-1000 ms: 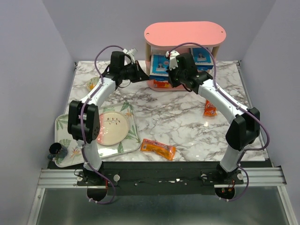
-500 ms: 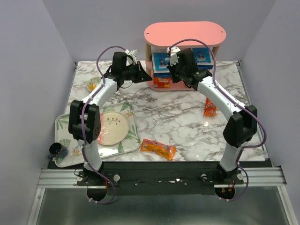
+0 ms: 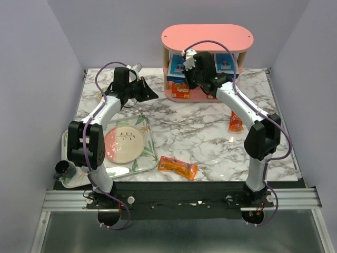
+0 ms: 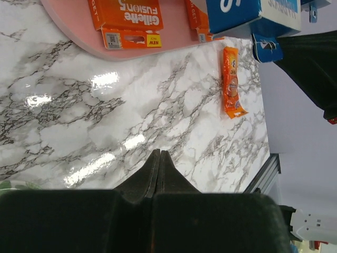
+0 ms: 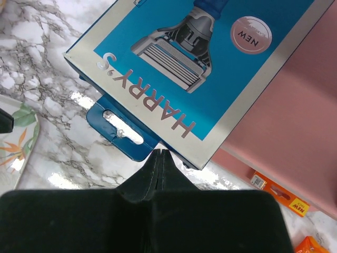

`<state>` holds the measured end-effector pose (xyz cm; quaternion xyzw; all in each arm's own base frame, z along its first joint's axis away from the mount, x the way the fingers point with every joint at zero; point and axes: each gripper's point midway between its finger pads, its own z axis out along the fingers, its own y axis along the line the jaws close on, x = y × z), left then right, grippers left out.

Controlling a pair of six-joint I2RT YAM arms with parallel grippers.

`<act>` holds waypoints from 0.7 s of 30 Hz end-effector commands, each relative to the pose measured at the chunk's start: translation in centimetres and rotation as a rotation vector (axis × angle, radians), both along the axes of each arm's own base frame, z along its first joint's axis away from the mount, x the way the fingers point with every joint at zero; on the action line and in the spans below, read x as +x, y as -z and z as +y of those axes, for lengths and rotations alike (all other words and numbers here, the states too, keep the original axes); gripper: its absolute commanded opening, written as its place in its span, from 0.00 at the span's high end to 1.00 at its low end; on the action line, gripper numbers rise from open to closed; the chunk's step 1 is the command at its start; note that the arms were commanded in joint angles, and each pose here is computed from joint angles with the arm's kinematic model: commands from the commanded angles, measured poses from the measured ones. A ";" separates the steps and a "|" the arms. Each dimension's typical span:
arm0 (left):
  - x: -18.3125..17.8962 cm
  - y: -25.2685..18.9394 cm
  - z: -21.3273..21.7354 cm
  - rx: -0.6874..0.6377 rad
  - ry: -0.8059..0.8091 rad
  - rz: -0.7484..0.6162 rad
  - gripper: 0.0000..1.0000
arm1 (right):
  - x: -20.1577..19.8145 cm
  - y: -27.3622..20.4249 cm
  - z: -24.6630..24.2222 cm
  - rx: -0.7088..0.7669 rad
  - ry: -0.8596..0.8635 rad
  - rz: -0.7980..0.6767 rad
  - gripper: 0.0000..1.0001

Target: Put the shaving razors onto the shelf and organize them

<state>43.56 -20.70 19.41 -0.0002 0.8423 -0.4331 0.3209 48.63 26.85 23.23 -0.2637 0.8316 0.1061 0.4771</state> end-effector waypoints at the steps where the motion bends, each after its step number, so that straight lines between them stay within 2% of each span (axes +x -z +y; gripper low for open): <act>1: -0.8 -1.4 0.2 0.013 -0.010 -0.055 1.00 | 1.3 0.0 0.4 0.014 0.009 -0.015 0.99; 11: -1.9 -1.4 0.6 0.017 -0.020 -0.059 1.00 | 2.0 -0.3 -2.8 -0.050 0.170 -0.083 0.99; 21: -2.3 -2.3 0.7 0.019 -0.019 -0.090 0.98 | 1.1 -1.8 -1.7 0.021 0.122 -0.073 0.99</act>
